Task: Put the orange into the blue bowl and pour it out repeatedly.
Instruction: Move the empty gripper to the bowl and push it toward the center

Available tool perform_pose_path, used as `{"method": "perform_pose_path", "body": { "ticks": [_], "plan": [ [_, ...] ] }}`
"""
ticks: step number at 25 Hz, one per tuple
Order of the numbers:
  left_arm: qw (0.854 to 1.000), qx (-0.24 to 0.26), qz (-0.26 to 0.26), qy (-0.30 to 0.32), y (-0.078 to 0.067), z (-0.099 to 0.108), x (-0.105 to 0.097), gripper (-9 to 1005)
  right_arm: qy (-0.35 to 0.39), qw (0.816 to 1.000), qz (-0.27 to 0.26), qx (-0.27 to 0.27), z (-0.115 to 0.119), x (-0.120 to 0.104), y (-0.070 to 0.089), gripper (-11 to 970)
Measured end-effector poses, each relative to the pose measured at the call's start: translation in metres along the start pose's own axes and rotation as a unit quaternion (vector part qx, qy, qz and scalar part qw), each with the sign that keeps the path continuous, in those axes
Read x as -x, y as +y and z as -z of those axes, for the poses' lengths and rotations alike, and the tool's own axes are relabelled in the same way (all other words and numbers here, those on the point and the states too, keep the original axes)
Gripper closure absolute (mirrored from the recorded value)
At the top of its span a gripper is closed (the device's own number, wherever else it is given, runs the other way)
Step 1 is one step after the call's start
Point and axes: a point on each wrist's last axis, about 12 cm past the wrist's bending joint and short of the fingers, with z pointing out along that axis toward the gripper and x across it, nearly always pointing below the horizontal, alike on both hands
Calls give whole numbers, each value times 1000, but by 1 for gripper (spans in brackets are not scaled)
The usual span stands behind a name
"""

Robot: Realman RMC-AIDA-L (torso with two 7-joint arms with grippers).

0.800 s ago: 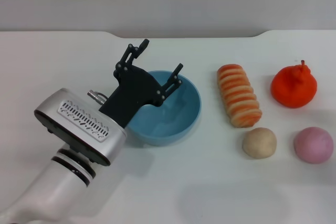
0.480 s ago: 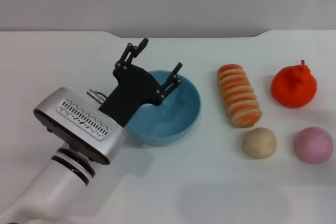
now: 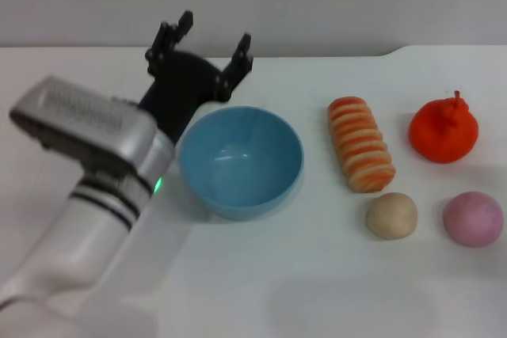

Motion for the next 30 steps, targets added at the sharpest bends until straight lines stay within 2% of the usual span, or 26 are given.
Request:
{"method": "perform_pose_path", "body": {
  "ticks": [6, 10, 14, 19, 20, 21, 22, 26, 30],
  "plan": [
    [999, -2, 30, 45, 14, -34, 26, 192, 2, 1000, -2, -5, 3, -1, -2, 293],
    [994, -21, 36, 96, 33, -53, 52, 193, 1, 1000, -1, -6, 3, -1, -2, 293],
    [987, -40, 30, 150, 55, -59, 79, 195, -1, 1000, -1, -5, 1, 0, -2, 293],
    [967, -79, 19, 243, 82, -57, 104, 196, -6, 1000, 2, -4, -2, 2, -2, 293],
    [962, -88, 22, 259, 85, -56, 106, 197, -7, 1000, 3, -3, -2, 3, -3, 293],
    [951, -109, 37, 288, 90, -53, 110, 197, -8, 1000, 3, -3, -3, 3, -3, 293],
    [951, -109, 37, 288, 90, -53, 110, 197, -9, 1000, 4, -3, -3, 4, -3, 293],
    [931, -142, 61, 331, 91, -48, 109, 198, -11, 1000, 6, -1, -5, 5, -3, 293],
    [919, -148, 85, 356, 93, -48, 102, 199, -14, 1000, 8, 1, -7, 7, -3, 293]
  ]
}}
